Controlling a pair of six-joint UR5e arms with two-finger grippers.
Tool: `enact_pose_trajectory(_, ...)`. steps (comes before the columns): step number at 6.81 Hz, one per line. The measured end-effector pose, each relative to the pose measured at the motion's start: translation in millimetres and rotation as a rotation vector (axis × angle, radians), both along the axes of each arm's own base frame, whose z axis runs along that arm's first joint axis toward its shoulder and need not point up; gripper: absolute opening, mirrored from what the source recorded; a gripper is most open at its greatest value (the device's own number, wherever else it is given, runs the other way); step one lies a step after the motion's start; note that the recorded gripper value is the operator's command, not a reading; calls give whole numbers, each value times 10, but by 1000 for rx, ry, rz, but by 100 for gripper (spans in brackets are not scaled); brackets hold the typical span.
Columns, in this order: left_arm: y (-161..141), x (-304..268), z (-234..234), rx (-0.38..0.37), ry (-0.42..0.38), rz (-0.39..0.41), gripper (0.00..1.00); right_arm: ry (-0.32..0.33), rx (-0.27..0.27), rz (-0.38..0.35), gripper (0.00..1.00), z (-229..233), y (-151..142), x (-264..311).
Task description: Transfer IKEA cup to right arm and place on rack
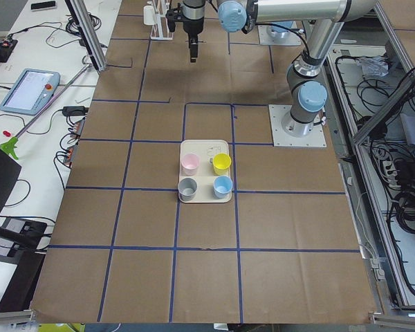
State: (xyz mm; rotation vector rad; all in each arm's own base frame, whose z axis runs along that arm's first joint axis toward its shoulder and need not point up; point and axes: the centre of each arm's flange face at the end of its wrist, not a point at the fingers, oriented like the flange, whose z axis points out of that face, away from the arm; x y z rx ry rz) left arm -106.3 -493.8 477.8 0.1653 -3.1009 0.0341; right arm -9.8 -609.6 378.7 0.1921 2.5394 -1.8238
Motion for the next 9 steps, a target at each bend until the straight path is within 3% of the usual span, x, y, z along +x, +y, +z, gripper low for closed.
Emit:
enact_pose_trajectory(3,28,1,30,-2,-41,-14,99,73,-30,37,8,-369,-189,-341)
enact_pose_trajectory(9,62,-163,47,-14,-43,-47,99,72,0,41,8,-974,-420,-509)
